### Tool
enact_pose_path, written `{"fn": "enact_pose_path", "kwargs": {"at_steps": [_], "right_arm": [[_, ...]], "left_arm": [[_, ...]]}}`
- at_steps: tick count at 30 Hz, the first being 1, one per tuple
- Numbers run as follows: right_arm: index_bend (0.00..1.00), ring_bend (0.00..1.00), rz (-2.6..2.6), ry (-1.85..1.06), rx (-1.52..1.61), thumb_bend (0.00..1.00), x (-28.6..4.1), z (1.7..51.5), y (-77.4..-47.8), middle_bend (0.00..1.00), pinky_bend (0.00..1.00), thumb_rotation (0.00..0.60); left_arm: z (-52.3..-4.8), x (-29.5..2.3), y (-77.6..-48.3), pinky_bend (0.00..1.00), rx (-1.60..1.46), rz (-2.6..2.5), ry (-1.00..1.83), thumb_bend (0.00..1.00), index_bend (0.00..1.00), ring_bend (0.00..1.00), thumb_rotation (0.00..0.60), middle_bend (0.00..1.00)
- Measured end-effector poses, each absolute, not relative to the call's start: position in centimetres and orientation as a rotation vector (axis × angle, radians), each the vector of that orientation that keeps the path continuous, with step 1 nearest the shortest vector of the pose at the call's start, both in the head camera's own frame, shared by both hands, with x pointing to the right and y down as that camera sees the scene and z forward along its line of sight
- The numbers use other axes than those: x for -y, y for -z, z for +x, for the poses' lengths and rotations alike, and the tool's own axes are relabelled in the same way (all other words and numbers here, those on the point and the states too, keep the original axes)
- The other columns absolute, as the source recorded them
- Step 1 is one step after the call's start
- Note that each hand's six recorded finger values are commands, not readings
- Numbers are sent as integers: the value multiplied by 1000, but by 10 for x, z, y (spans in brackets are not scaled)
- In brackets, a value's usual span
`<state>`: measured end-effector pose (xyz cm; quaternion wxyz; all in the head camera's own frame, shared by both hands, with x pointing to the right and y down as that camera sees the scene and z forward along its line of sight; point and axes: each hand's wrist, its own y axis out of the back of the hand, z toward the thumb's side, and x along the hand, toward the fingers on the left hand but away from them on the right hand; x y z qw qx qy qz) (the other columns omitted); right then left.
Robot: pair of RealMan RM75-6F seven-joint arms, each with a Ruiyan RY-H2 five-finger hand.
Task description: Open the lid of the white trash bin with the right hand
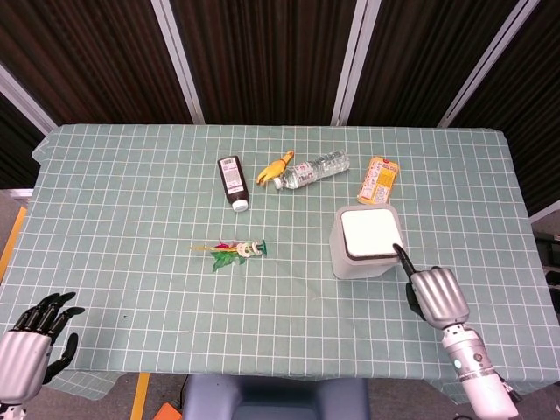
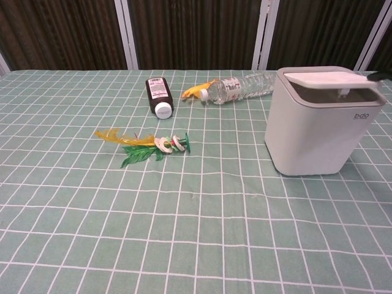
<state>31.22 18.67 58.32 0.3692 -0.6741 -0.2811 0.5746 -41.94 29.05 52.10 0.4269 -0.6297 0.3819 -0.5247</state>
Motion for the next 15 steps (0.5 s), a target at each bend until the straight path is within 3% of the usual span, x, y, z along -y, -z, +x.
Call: {"fn": "enact_pose_path", "kwargs": {"at_steps": [5,9,13,15], "right_arm": [[20,752,-1718,-1387,841,677,-177,318,-558,739,690,600],[0,660,-1702,-1336,925,628,-171,328,-539,571,684,600],[0,388,-1642,-1301,1034,550,-163,347,-518,365,613,600],[0,204,-1617,-1304,1084,479,-161,361,-509,236,382,600]], "left_arm": [[-419,-291,-521,326,-952,-1577,1309,502,315,169,600,190],[-419,-292,-521,326,-953,-1578,1309,502,315,169,600,190],[-418,-292,-522,326,-949,-1580,1312,503,316,170,600,190],[-418,-292,-522,326,-948,-1582,1311,502,316,170,600,189]]}}
